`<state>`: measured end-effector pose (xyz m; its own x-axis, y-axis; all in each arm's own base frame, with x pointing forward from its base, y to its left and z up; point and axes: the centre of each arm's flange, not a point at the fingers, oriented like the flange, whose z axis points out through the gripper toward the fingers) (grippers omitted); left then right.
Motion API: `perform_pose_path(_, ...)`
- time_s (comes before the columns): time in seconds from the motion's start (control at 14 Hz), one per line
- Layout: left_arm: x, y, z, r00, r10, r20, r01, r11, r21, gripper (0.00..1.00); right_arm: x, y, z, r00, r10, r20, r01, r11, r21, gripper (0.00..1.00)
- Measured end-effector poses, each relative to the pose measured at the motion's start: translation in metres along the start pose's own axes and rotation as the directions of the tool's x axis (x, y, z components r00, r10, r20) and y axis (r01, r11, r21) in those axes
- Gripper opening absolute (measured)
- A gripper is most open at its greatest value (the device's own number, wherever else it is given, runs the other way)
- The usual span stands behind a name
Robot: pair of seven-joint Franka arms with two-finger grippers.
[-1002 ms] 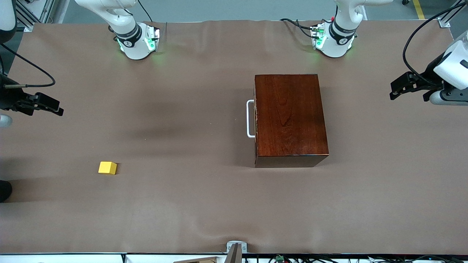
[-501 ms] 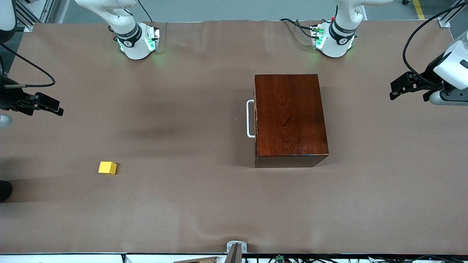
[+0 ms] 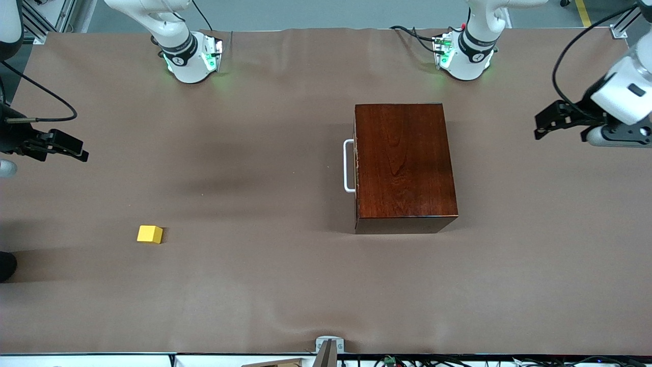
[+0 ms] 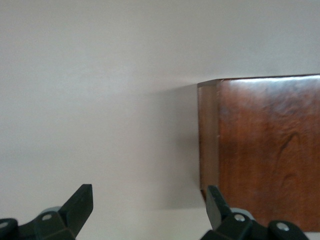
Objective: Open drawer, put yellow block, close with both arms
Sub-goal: 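Move the left gripper from rest toward the wooden box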
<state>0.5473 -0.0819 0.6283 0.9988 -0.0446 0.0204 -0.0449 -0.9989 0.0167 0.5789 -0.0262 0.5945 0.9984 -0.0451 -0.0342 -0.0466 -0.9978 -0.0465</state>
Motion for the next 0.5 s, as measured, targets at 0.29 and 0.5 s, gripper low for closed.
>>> perform_pose_path(0.29,-0.009,0.075,-0.013,0.998,0.053,-0.028,-0.053,0.999,-0.009,1.0,0.0,0.0,0.0,1.0,0.001,0.0,-0.001,1.0,0.0,1.0)
perform_pose_path(0.5,-0.029,0.162,-0.004,1.0,0.008,-0.008,-0.008,1.0,-0.024,1.0,0.0,0.0,0.0,1.0,0.001,0.0,-0.001,1.0,0.0,1.0)
